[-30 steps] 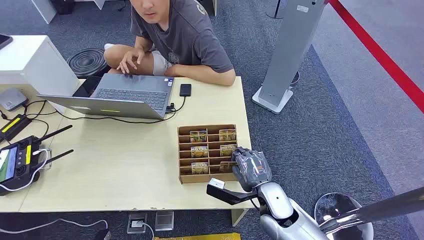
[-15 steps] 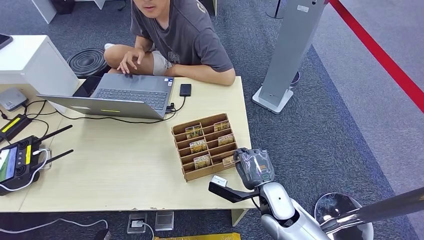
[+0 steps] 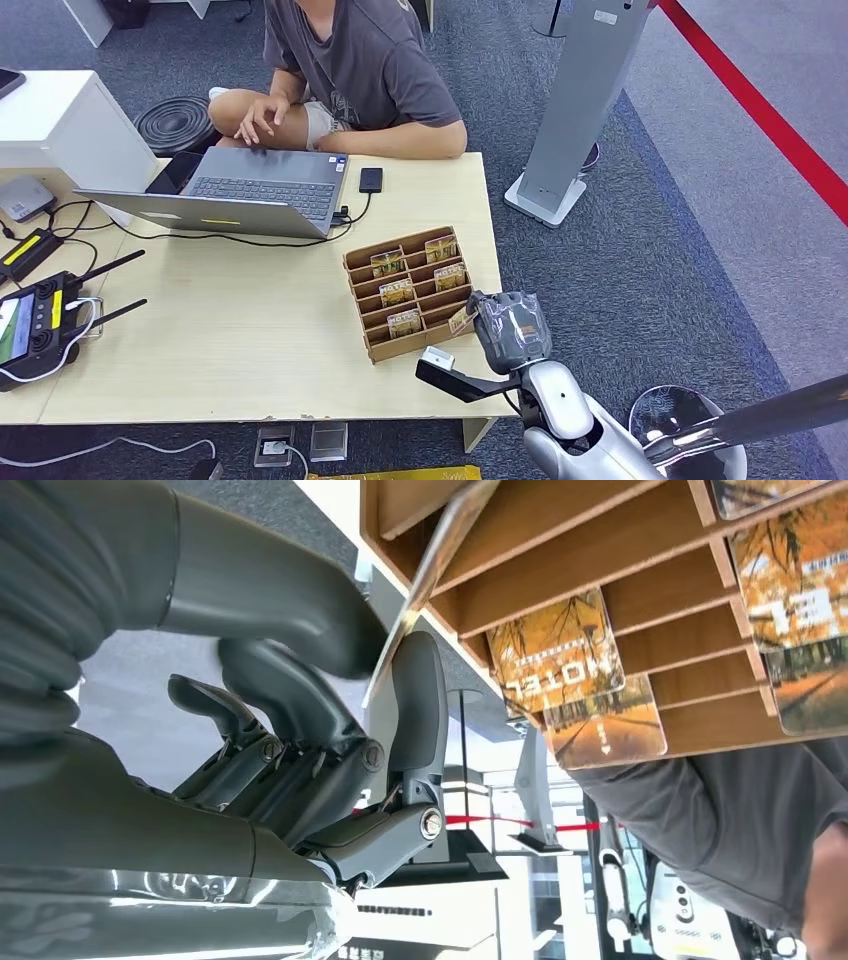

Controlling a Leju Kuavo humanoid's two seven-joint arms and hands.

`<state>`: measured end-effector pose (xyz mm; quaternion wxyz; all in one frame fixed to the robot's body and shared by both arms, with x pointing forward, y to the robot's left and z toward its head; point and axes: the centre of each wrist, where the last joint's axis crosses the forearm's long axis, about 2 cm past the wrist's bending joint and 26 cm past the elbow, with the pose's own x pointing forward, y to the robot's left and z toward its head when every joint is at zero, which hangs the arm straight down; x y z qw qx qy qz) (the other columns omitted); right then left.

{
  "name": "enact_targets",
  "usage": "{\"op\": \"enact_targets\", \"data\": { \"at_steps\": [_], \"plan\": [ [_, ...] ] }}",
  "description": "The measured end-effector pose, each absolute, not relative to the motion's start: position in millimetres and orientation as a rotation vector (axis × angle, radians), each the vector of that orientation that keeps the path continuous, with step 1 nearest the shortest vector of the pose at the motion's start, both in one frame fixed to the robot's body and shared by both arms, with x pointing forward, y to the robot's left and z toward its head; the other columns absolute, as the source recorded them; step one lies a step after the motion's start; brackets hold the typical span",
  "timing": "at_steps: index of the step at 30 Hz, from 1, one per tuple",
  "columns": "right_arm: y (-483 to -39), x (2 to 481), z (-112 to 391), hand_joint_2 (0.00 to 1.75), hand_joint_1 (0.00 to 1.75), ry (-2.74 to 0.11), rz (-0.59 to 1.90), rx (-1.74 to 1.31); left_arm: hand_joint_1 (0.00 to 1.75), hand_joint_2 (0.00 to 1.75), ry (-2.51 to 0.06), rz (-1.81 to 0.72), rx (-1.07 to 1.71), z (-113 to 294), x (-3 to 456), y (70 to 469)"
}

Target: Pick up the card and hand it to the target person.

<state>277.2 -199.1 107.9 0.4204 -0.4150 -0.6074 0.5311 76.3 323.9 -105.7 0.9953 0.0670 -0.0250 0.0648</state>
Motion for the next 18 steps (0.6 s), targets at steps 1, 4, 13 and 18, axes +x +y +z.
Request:
{"op": "enact_targets", "data": {
  "at_steps": [1, 4, 13, 18],
  "plan": [
    [-199.4, 277.0, 109.2, 1.75, 1.75, -1.523, 1.324, -1.04, 0.0, 0.0, -0.05, 0.129, 0.134, -105.7, 76.3, 323.9],
    [-201.7, 276.9, 115.0, 1.75, 1.75, -1.528, 1.29, -1.039, 0.0, 0.0, -0.05, 0.129, 0.134, -105.7, 76.2, 324.0],
    [-214.8, 282.7, 154.1, 1.75, 1.75, -1.615, 1.105, -1.004, 0.0, 0.0, -0.048, 0.137, 0.136, -105.7, 75.7, 325.3],
    [-220.3, 287.9, 179.3, 1.75, 1.75, -1.691, 1.013, -1.025, 0.0, 0.0, -0.047, 0.145, 0.14, -105.7, 75.7, 325.5]
  ]
}}
